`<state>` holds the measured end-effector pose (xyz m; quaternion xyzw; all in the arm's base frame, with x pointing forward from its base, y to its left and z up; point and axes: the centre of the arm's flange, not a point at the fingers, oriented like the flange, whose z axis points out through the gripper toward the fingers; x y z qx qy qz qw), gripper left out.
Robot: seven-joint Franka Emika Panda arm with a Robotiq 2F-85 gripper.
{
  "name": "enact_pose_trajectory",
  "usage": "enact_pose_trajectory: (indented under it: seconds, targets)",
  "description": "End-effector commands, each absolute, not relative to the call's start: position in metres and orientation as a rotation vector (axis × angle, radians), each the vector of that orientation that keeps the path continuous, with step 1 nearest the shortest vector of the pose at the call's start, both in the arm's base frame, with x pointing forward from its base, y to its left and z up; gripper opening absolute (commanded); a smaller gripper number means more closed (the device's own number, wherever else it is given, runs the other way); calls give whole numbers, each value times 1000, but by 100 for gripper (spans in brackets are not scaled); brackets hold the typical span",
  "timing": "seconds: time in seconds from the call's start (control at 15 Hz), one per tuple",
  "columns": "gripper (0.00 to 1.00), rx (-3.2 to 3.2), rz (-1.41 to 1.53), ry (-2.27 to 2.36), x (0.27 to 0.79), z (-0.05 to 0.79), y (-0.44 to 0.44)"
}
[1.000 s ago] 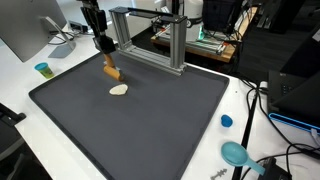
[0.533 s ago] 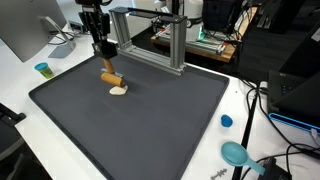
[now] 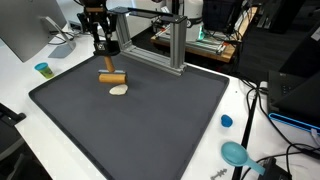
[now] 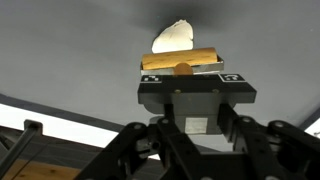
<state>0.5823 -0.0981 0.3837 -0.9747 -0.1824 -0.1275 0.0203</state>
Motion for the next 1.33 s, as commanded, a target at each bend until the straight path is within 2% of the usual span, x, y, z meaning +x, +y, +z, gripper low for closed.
enact_pose_trajectory:
  seconds: [0.0,0.07,0.13,0.67,1.27]
  targets:
    - [46,-3020,-395,-576,581,383,-100]
    - [46,-3021,-388,-571,581,381,-100]
    - [21,-3066,-391,-574,583,377,-97]
    - [21,-3026,-385,-765,595,353,-85]
    - [21,-2986,-364,-697,607,336,-100]
